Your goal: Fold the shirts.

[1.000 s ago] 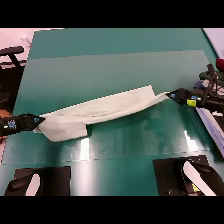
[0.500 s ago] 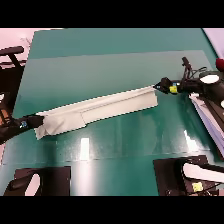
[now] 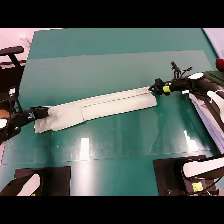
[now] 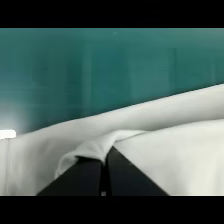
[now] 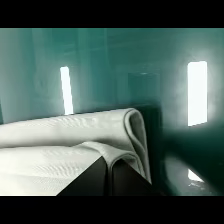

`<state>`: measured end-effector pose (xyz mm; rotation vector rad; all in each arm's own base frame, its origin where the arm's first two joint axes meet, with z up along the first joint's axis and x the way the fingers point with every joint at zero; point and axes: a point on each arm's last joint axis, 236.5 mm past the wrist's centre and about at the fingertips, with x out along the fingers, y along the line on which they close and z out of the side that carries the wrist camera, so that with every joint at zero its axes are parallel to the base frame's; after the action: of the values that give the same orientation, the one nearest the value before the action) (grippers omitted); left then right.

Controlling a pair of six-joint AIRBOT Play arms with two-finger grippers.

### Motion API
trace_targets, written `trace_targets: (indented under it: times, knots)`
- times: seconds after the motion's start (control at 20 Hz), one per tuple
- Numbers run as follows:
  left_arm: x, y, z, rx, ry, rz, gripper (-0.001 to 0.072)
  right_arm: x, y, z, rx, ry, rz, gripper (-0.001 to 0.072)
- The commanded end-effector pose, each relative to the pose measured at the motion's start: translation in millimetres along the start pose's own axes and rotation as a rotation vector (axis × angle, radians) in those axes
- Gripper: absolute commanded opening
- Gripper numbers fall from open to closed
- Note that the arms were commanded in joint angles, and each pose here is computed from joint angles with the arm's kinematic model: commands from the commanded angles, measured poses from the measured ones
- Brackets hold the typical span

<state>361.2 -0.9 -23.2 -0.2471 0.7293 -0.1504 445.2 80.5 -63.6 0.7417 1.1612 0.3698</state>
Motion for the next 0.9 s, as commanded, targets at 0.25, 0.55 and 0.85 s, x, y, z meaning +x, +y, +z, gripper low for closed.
trace_targets:
  times: [0.25,0.55,0.85]
  knots:
    - [1.5,-13.4,57.2,0.109,-0.078,-0.06,0.0537,-1.7,6.9,-4.0,-0.059,0.022,0.022,0.0549]
    - [-36.3,-62.2,83.5,-0.011,0.098,-0.204,0.023,-71.5,7.1,22.2,-0.098,-0.1,0.008,0.0617]
    - [8.4,-185.4,6.4,-0.067,0.379,-0.386,0.0025,-94.3,-26.3,3.0,0.009,-0.012,0.063,0.0618]
